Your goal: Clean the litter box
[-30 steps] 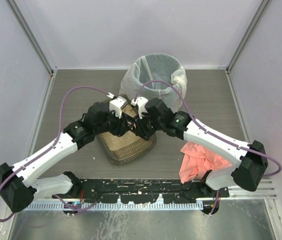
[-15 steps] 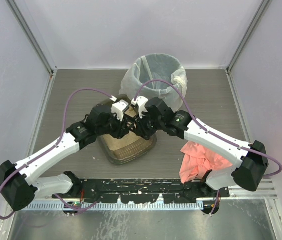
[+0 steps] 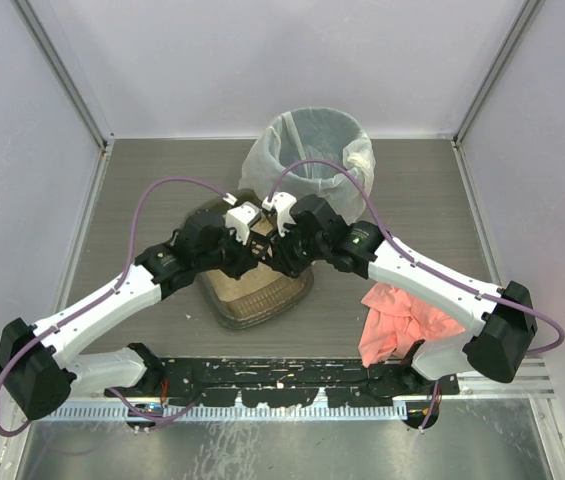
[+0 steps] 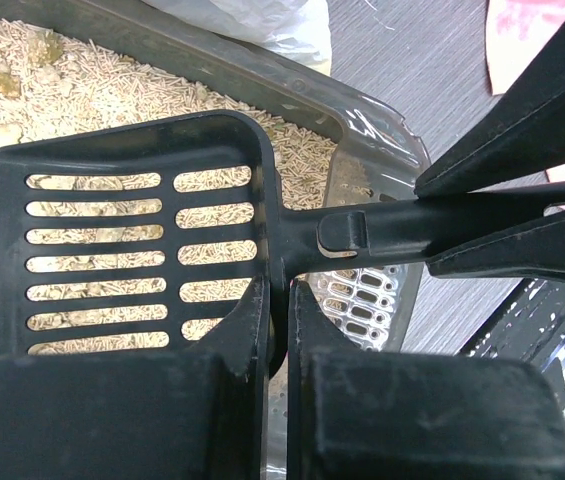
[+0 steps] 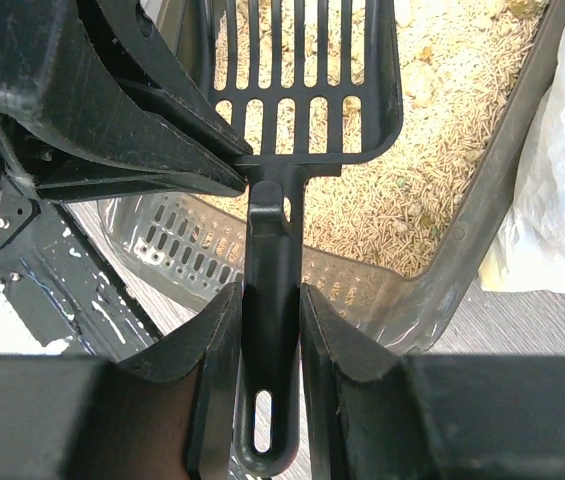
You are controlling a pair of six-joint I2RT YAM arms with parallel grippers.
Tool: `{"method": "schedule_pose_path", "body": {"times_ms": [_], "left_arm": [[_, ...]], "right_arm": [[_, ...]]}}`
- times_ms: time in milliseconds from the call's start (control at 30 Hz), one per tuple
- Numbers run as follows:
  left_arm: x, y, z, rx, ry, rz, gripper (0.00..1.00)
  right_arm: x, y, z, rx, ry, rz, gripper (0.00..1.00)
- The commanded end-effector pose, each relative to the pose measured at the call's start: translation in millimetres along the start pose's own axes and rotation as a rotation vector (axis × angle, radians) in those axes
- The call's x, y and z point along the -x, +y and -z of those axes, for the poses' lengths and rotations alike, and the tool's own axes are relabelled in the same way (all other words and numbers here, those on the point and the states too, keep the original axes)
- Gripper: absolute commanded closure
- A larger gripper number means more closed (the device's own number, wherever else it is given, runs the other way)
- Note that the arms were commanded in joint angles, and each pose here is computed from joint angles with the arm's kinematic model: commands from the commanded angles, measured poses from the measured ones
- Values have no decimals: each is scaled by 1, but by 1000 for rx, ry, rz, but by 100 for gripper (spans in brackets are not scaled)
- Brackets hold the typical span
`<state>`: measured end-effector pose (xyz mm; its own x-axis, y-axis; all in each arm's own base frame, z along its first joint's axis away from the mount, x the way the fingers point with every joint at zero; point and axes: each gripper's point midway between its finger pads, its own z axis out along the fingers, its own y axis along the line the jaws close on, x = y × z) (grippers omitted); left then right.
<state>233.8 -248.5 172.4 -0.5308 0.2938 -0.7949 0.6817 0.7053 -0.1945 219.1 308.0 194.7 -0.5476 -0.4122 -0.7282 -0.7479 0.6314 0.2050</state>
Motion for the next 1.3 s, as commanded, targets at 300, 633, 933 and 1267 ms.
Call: {"method": "schedule_pose_path", "body": {"times_ms": [300,633,933,1267], "left_arm": [[35,1,7,26,-200,62,100],[54,-4,15,-2,-340,121,100],[64,14,12,81,-469,197,100],[67,30,13,162,-566,307,100]], "right_arm": [[54,-27,43,-182,-350,-137,28],[68,-38,72,-212,-590,-513,19],[63,-53,85,-191,-759,-791,24],[69,-55,64,-88,-880,-919,27]]}}
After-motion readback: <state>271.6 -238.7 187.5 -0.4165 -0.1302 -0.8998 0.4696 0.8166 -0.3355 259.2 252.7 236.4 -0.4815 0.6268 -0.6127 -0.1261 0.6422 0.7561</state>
